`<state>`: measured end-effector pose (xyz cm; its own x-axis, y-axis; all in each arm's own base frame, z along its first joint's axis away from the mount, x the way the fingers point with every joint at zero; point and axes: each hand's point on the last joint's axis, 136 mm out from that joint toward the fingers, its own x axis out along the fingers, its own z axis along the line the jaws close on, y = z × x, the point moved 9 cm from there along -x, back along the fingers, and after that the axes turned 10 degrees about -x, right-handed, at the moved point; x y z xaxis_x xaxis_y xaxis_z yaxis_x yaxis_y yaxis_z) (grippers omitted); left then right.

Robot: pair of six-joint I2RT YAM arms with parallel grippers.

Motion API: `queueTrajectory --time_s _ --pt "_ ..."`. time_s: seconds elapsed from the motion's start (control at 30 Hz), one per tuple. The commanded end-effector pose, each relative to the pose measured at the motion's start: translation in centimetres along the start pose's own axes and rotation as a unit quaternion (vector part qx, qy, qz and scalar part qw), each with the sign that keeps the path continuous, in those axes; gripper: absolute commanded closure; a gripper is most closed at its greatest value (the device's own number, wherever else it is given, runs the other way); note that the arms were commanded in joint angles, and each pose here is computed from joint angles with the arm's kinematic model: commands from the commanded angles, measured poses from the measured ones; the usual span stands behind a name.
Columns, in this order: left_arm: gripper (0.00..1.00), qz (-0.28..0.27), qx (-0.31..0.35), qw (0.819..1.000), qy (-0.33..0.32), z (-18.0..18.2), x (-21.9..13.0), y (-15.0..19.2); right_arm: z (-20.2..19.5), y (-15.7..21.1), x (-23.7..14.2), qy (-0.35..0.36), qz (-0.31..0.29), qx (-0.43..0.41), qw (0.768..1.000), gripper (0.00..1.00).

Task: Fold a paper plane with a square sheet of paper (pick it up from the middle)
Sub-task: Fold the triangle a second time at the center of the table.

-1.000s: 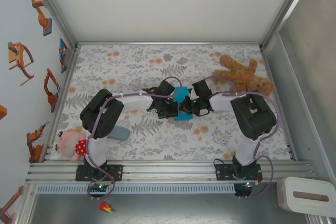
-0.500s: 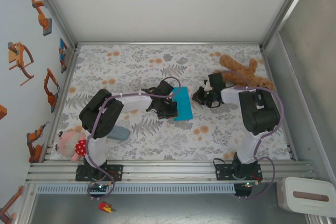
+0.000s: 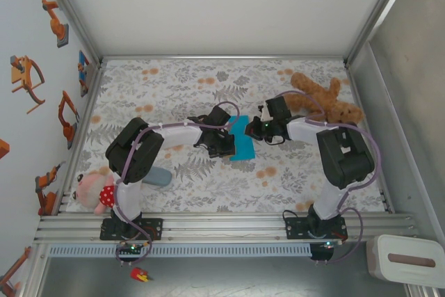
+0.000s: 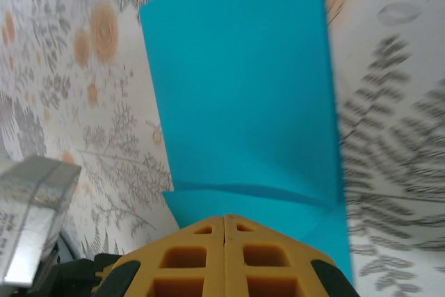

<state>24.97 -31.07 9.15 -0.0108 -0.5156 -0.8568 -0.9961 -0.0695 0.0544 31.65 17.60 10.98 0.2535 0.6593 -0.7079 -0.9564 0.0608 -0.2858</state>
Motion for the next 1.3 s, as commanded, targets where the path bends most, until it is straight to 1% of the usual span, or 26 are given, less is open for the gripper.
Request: queueTrajectory --time_s 0.0,0.13,0.3,0.37,0.47,0.67,0.8,0.93,1.1,1.27 --pt "1.00 0.009 -0.002 1.000 -0.011 0.2 0.0 0.0 -0.8 0.3 0.8 0.008 0.019 0.002 1.000 1.00" --pt "1.00 -0.004 0.010 1.000 0.015 -1.0 -0.8 -0.4 -1.9 0.6 1.6 0.040 0.040 0.014 0.998 1.00" --pt "0.98 -0.038 0.018 0.998 0.055 -2.6 -1.6 -1.2 -2.9 1.5 2.2 0.058 0.056 0.024 0.996 1.00" --pt "0.96 -0.038 0.019 0.997 0.069 -3.1 -1.2 -1.6 -3.3 1.7 2.3 0.066 0.059 0.028 0.996 1.00" --pt "0.96 -0.022 0.017 0.996 0.080 -3.7 -0.1 -2.2 -3.5 2.0 2.4 0.072 0.063 0.033 0.995 1.00" --pt "0.97 -0.008 0.015 0.997 0.071 -3.8 1.4 -2.7 -3.9 2.3 2.5 0.082 0.068 0.041 0.993 1.00" --pt "1.00 0.007 0.006 0.999 0.049 -2.4 2.0 -2.1 -4.4 2.5 2.6 0.097 0.073 0.048 0.992 1.00" --pt "1.00 0.026 -0.003 0.999 0.027 -0.5 2.1 -0.8 -5.2 2.8 2.6 0.113 0.080 0.059 0.989 1.00" --pt "1.00 0.037 -0.014 0.999 -0.001 1.9 1.5 1.0 -5.9 2.9 2.7 0.125 0.086 0.067 0.986 1.00" --pt "1.00 0.041 -0.017 0.999 -0.003 3.2 0.5 2.4 -6.0 2.9 2.8 0.129 0.089 0.067 0.985 1.00"
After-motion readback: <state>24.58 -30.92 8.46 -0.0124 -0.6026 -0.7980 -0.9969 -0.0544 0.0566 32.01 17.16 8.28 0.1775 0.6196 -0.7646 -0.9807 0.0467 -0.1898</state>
